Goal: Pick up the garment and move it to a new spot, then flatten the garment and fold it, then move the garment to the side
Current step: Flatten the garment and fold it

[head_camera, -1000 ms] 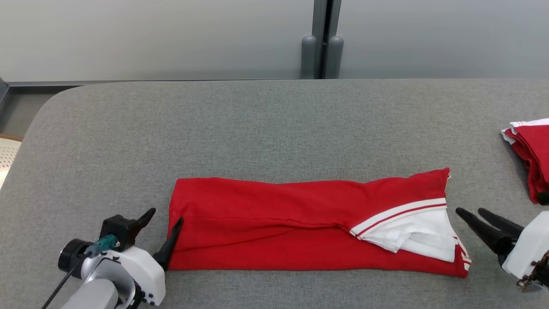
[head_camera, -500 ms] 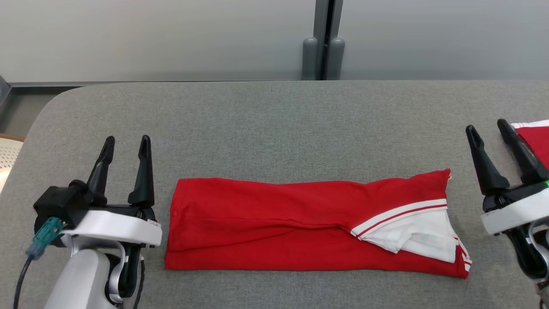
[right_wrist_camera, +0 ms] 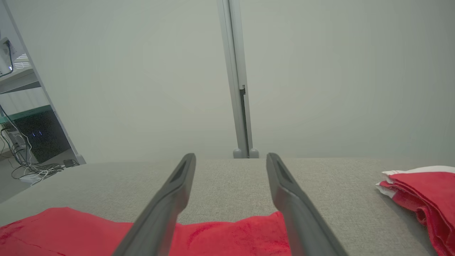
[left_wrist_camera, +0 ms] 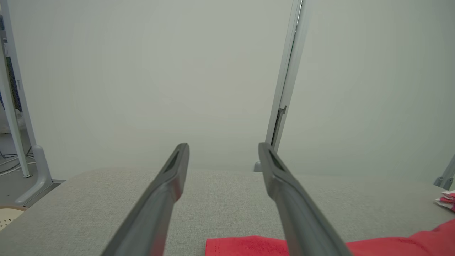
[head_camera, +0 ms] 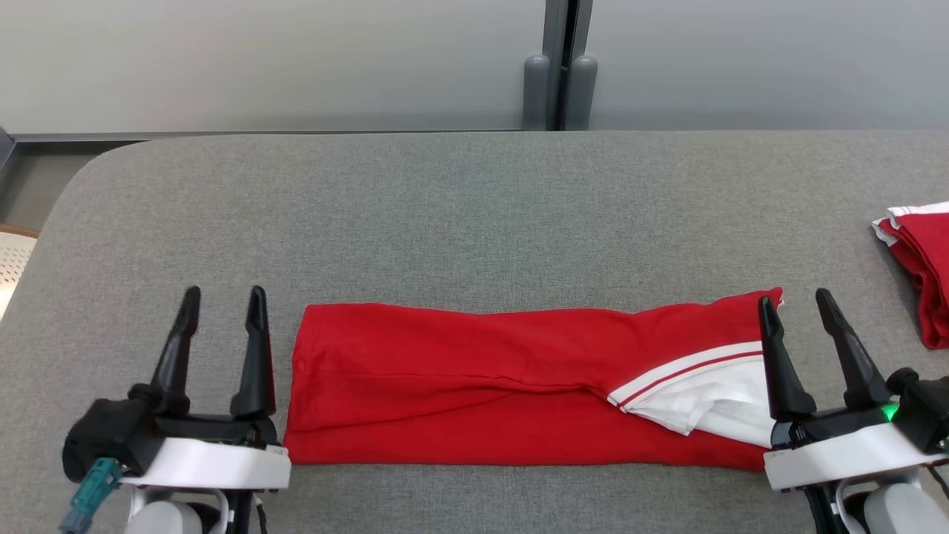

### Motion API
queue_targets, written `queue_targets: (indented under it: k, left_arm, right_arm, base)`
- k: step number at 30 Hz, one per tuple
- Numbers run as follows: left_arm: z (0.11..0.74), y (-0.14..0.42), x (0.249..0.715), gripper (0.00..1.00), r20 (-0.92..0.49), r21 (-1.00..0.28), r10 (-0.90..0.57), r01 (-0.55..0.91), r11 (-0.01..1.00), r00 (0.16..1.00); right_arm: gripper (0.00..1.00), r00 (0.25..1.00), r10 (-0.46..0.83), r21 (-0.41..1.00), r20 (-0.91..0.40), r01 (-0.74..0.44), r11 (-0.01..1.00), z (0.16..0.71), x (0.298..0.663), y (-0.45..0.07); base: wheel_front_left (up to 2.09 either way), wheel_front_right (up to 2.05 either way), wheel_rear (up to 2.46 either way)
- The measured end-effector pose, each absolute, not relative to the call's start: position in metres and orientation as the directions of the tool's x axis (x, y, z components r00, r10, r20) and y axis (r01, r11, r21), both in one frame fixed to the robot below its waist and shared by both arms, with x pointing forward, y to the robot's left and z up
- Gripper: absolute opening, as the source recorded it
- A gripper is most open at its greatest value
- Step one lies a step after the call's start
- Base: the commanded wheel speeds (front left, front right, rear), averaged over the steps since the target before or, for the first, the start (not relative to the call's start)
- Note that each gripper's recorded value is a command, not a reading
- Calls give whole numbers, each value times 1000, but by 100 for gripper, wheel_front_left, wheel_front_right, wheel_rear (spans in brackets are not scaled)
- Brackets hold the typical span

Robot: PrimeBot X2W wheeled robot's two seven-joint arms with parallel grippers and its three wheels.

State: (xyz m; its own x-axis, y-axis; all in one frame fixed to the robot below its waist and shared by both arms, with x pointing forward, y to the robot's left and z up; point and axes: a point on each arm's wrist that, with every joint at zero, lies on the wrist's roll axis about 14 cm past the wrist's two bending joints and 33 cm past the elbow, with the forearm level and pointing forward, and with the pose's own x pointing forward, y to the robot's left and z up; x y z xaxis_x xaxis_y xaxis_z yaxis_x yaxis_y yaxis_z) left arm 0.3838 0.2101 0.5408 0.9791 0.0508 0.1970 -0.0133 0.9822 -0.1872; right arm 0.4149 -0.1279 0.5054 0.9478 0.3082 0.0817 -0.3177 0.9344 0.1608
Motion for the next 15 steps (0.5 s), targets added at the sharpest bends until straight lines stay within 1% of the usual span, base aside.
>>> queue_targets:
  k: [4, 6, 9, 15]
  left_arm:
    - [522, 199, 381, 100, 141, -210, 24, 6, 978, 990]
    - [520, 199, 381, 100, 135, -216, 26, 4, 976, 990]
    - [519, 201, 381, 100, 132, -216, 29, 0, 976, 991]
    - [520, 198, 383, 100, 135, -216, 19, 10, 976, 991]
  right_arm:
    - [100, 957, 289, 187, 33, -290, 939, 488, 412, -128]
    - [100, 961, 276, 199, 19, -275, 941, 483, 412, -130]
    - [100, 970, 242, 252, -24, -228, 940, 467, 412, -134]
    - [100, 968, 169, 290, -185, -110, 951, 417, 403, -153]
  base:
    - [0, 0, 0]
    - [0, 0, 0]
    - [0, 0, 0]
    - [0, 0, 0]
